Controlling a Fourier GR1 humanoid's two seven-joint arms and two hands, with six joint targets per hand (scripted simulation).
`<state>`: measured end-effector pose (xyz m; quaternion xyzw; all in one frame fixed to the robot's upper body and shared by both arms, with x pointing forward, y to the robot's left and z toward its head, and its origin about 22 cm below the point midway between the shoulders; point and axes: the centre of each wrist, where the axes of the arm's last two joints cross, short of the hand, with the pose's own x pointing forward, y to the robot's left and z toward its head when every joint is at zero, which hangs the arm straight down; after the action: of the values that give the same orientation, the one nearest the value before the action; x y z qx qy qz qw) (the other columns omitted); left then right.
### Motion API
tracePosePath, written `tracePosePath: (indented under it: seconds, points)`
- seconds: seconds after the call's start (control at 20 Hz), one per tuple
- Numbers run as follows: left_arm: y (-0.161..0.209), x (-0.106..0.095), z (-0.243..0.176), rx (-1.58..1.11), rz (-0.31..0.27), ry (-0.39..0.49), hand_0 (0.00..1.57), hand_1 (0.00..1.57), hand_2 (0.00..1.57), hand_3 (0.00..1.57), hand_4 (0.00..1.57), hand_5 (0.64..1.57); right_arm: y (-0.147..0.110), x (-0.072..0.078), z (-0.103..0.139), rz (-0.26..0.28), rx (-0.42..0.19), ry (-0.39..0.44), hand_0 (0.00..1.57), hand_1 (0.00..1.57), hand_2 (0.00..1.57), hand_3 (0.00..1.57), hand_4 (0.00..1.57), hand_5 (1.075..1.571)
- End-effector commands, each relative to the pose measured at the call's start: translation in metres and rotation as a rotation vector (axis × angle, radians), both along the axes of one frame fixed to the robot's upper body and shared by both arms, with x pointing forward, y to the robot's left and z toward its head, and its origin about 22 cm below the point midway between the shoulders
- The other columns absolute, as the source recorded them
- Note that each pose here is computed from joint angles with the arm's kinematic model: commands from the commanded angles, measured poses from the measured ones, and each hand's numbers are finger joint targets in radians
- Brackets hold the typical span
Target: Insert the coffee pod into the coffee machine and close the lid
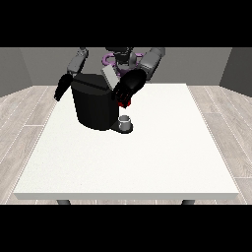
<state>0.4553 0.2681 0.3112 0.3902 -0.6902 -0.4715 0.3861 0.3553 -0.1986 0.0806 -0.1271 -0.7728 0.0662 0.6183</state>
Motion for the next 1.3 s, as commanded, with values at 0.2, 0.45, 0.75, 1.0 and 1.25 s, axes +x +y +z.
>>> tracePosePath:
  seconds: [0.2,0.45,0.75,1.0,1.25]
  points:
    - [0.02,-0.002,-0.003,0.016,0.005,0.012,0.0,0.0,0.53,0.45,0.0,1.571,-0.013,-0.001,-0.005,-0.021,0.023,0.028,0.0,0.0,0.0,0.0,0.09,1.571]
    - [-0.012,0.008,-0.049,-0.007,0.028,0.117,0.0,0.0,0.3,0.2,0.0,1.571,-0.019,-0.008,-0.028,-0.023,0.026,0.112,0.0,0.0,0.0,0.0,0.0,1.571]
    - [-0.011,0.005,-0.112,-0.066,-0.034,0.29,0.0,0.0,0.0,0.0,0.0,1.571,-0.048,-0.034,-0.079,-0.103,0.057,0.232,0.0,0.0,0.0,0.0,0.0,1.571]
    - [-0.034,0.002,-0.144,-0.306,-0.104,0.319,0.0,0.0,0.13,0.0,0.0,1.571,-0.043,-0.058,-0.115,-0.12,0.062,0.284,0.0,0.0,0.0,0.0,0.0,1.571]
    - [-0.038,-0.023,-0.247,-0.812,-0.134,0.495,0.0,0.0,0.0,0.0,0.47,1.571,-0.061,-0.078,-0.131,-0.187,0.089,0.377,0.0,0.0,0.0,0.0,0.0,1.571]
